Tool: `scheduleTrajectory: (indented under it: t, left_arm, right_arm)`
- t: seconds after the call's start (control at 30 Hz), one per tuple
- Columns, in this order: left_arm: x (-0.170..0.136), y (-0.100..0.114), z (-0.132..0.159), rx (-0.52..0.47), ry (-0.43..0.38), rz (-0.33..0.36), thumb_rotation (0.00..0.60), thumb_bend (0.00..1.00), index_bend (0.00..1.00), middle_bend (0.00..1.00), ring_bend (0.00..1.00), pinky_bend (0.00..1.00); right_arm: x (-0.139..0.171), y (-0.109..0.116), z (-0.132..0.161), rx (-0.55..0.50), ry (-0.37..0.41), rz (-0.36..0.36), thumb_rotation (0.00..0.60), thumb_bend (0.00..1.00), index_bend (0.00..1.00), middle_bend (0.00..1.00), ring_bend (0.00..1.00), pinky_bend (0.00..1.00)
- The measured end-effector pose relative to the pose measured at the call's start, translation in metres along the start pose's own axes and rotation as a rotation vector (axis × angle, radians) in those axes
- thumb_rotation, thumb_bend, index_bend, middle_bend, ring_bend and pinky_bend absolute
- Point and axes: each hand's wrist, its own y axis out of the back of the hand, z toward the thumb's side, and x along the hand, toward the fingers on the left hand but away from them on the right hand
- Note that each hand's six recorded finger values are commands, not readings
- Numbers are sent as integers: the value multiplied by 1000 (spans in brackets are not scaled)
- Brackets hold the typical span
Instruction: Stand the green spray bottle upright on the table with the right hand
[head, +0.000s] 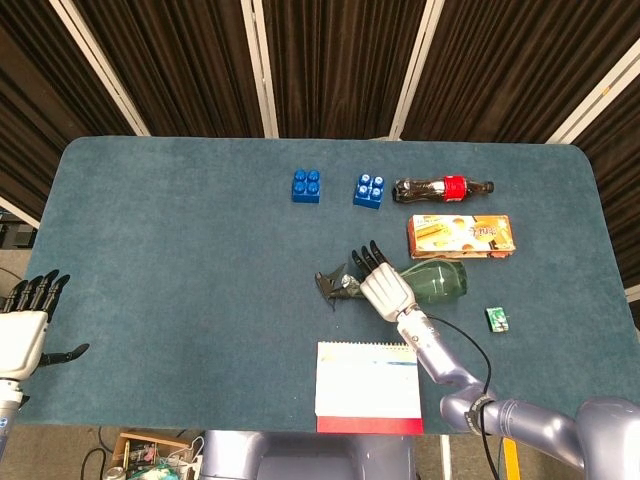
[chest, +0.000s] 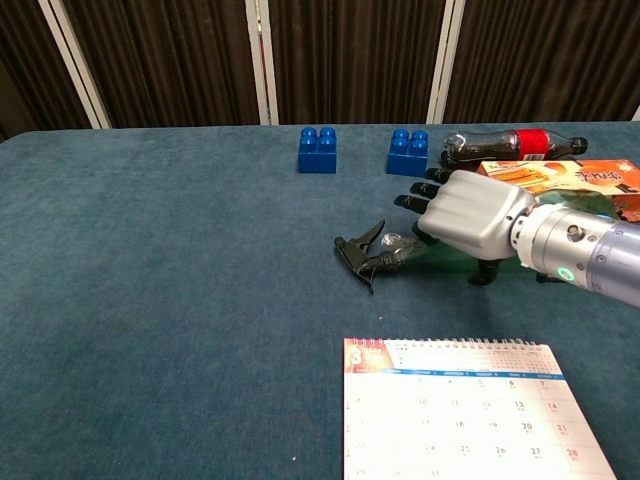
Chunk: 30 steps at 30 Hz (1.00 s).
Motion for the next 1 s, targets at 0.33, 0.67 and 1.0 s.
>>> scheduleTrajectory:
  t: [0.33,0.67,1.0]
  left_arm:
    - [-1,0,0,4,6,2,600,50,0,0,0,34]
    - [-3,3,5,-7,-23,11,600,60,0,0,0,34]
    - [-14,10,8,-15,-53,41,600,60,0,0,0,34]
  right_arm:
    - [-4,-7,-12,24,-22,20,600,454,777,41,0,0]
    - [11,31,-25,-25,-73,-158,600,498,848,85,0,0]
    - [54,82,-39,-284,-45,-371,600,496,876,100,0,28]
